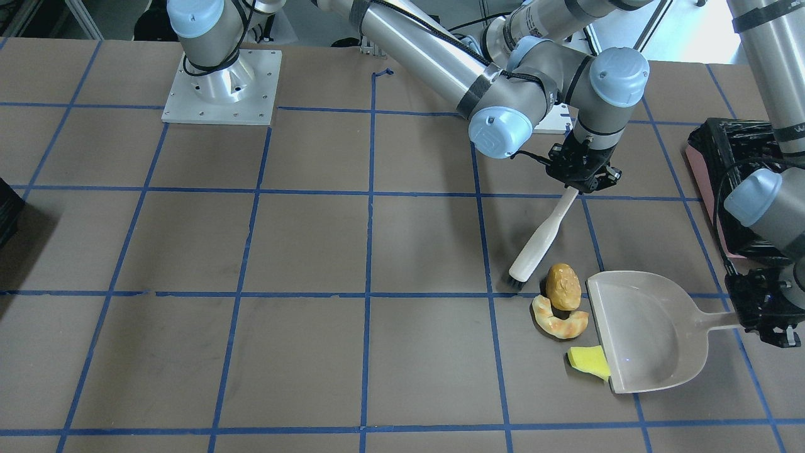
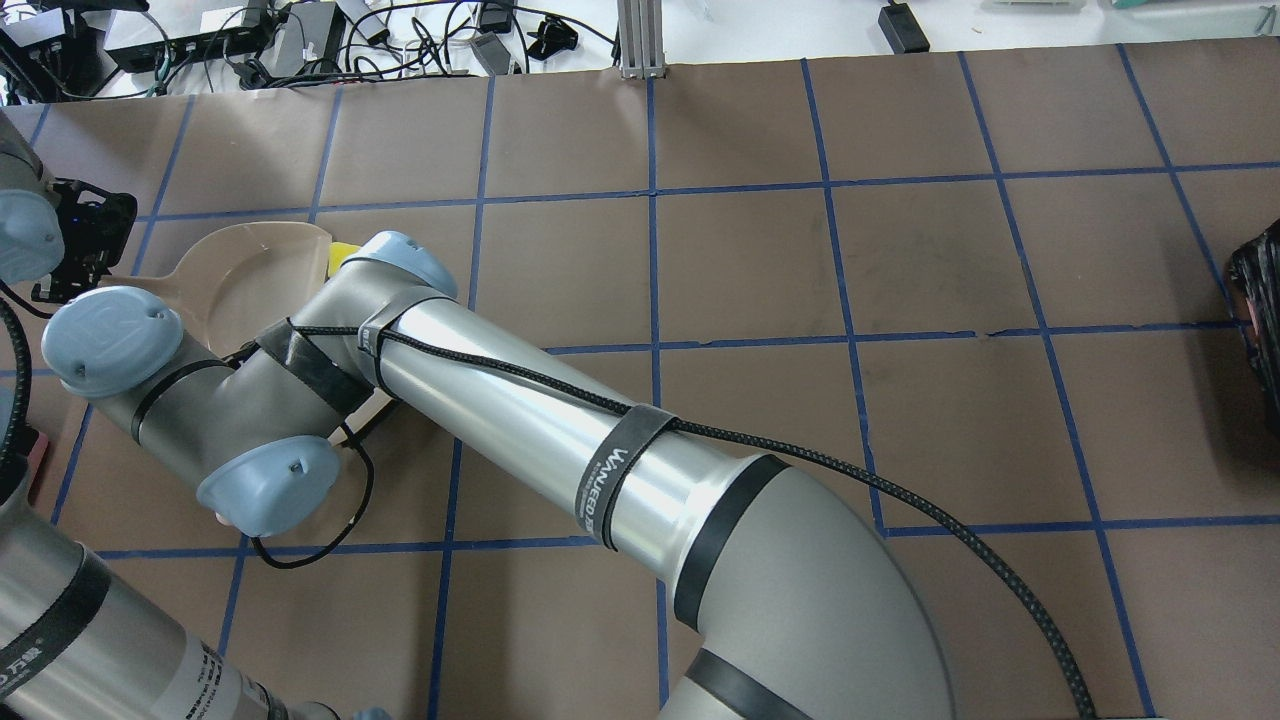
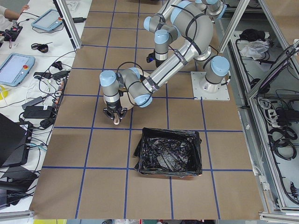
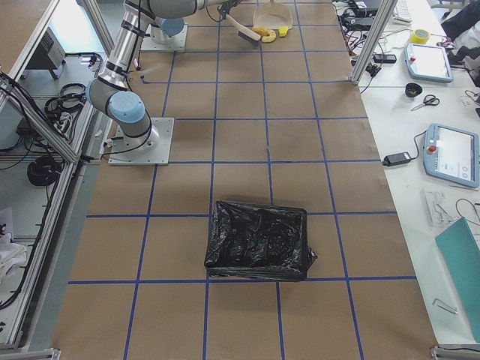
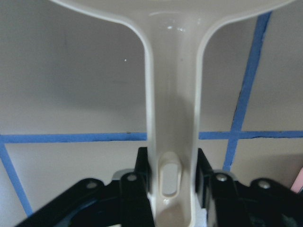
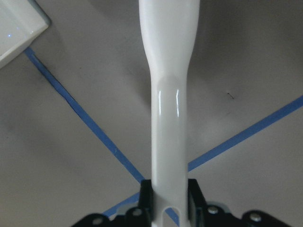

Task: Sweep and dump trash in nearest bin
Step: 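Sweep the trash into the dustpan with the brush in the right gripper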

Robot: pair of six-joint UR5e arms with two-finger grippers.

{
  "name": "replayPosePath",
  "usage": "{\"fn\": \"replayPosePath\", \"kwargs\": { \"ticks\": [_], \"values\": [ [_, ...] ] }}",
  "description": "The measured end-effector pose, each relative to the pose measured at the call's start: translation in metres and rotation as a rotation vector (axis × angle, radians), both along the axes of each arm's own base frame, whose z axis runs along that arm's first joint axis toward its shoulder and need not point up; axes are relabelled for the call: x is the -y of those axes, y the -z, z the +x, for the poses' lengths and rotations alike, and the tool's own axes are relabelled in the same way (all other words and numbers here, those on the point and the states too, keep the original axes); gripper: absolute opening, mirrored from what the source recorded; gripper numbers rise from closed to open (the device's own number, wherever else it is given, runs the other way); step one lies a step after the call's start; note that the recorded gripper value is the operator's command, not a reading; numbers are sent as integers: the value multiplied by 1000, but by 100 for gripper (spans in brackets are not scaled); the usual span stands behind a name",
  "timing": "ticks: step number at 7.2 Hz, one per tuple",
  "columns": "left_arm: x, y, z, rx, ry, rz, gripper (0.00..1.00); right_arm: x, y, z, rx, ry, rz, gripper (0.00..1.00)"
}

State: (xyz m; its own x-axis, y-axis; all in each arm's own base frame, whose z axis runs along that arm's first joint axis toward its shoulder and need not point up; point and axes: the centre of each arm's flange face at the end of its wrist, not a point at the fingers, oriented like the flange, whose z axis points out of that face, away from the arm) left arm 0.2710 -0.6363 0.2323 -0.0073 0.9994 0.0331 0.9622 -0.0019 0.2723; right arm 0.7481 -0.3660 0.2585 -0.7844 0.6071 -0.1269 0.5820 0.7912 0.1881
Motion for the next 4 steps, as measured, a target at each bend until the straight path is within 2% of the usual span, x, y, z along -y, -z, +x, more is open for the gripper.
{"fn": "replayPosePath", "kwargs": {
  "ticks": [2,4],
  "values": [
    [1,-1,-3,15,5,4,0,1,5,3,17,-4,-2,0],
    [2,-1,-3,20,6,1,0,7,8,5,42,-31,-28,0]
  ]
}}
